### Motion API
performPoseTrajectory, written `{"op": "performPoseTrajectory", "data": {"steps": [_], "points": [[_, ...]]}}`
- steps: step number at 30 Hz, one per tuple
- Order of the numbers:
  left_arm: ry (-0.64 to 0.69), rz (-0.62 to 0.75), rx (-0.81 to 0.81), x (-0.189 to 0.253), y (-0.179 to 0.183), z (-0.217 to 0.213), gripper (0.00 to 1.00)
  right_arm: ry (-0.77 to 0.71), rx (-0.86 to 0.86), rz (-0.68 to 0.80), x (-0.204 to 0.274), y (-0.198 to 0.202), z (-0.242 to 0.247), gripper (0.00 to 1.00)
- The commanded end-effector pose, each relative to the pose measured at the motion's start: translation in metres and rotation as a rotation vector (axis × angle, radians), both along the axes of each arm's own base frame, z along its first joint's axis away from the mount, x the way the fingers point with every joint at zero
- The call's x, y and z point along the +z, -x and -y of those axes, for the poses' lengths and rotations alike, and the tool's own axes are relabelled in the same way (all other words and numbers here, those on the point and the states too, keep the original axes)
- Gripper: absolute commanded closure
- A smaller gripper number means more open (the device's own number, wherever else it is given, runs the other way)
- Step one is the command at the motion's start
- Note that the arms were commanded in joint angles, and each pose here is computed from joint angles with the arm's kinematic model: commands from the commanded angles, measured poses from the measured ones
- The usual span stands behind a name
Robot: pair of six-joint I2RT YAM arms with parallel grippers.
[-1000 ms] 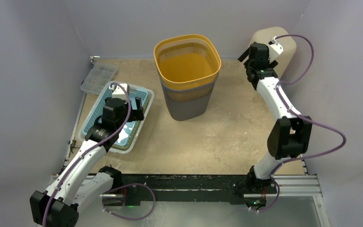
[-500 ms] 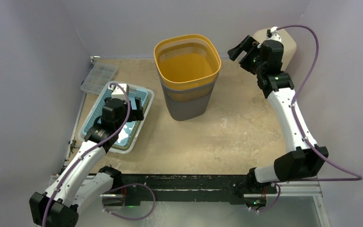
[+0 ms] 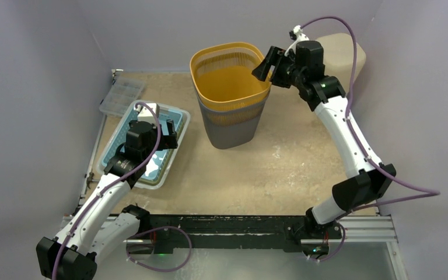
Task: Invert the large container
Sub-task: Pick up the container from the container.
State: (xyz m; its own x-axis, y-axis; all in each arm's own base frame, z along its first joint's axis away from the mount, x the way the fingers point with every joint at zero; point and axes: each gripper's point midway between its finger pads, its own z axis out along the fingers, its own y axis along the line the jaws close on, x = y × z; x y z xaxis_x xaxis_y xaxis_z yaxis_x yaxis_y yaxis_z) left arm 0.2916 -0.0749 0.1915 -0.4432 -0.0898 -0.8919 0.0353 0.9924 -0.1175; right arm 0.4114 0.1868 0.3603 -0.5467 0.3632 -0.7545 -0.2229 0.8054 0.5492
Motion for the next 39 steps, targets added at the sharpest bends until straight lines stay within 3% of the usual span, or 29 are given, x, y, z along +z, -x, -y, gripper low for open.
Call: {"op": "performPoseTrajectory", "data": {"steps": [1,6,12,22,26,39], "points": [[0.022,0.075,-0.006,0.028,-0.007,0.002,0.06,0.169,-0.097,0.018,0.008,0.000,0.013,0.29],[0.020,0.069,-0.009,0.027,-0.008,0.002,0.06,0.262,-0.157,0.025,0.012,-0.003,0.020,0.44],[0.020,0.065,-0.011,0.025,-0.008,0.003,0.07,0.329,-0.151,-0.018,-0.006,-0.006,0.012,0.47],[0.016,0.066,-0.004,0.025,-0.008,0.001,0.07,0.394,-0.183,-0.033,-0.014,-0.014,0.001,0.69],[0.016,0.070,0.000,0.027,-0.008,0.001,0.07,0.364,-0.227,0.001,0.004,-0.008,0.010,0.87],[0.020,0.079,0.017,0.029,-0.007,-0.002,0.07,0.146,-0.245,0.092,0.045,0.058,0.029,0.97]]}}
